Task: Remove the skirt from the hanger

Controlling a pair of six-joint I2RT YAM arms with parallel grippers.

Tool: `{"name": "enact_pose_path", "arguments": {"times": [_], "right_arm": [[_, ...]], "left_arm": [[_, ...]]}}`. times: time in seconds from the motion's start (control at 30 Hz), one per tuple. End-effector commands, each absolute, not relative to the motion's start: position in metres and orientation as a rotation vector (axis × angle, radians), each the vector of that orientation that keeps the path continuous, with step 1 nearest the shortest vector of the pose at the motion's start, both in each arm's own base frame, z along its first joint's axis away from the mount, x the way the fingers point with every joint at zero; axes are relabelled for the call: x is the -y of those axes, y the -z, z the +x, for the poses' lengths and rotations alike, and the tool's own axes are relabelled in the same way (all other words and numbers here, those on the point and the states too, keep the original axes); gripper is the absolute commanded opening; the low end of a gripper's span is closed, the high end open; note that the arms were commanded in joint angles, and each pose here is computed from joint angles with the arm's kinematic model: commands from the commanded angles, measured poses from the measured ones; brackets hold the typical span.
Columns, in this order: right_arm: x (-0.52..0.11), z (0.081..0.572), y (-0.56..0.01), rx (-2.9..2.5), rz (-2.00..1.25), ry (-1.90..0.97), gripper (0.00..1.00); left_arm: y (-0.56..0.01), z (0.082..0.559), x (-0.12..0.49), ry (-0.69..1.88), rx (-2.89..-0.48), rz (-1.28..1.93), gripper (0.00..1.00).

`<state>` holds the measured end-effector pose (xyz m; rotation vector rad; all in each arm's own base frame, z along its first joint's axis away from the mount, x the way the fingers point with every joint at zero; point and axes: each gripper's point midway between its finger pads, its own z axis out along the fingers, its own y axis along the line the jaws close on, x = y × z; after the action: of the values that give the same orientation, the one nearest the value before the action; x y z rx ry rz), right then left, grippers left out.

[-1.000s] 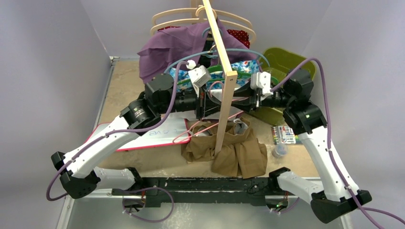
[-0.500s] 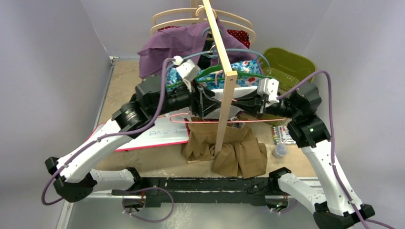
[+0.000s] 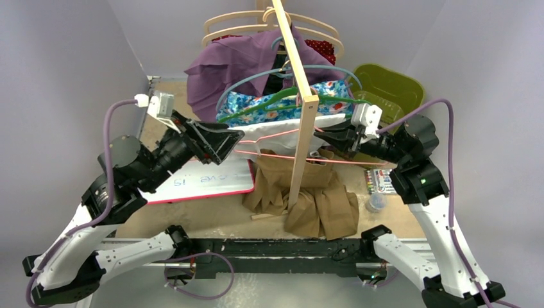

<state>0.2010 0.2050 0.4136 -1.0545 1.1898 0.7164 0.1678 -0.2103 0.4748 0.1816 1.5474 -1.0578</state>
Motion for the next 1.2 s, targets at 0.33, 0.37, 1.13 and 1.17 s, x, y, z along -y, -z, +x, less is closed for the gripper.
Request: {"name": "enact_pose_path", "arguments": {"times": [0.33,0.37,1.13,1.17], "right_arm": [[-0.203,0.197,-0.451,-1.074,-1.017,-0.684,0.00],[-0.204,0.198,-0.450,-1.075,-1.015,-0.689,0.00],[-0.207,0.190,-0.450,-1.073,-1.037,-0.739,0.00],[-0.207,0.190,-0.450,-1.072,-1.038,-0.742,0.00]], "left_arm": [[-0.395,0.163,0.261,1.294,-1.813,0.086,0.55],[-0.389,0.164,0.263,1.289,-1.830,0.085,0.50],[-0.376,0.208,0.249,0.955,-1.853,0.058,0.47],[-0.378,0.208,0.248,0.950,-1.849,0.059,0.47]]}}
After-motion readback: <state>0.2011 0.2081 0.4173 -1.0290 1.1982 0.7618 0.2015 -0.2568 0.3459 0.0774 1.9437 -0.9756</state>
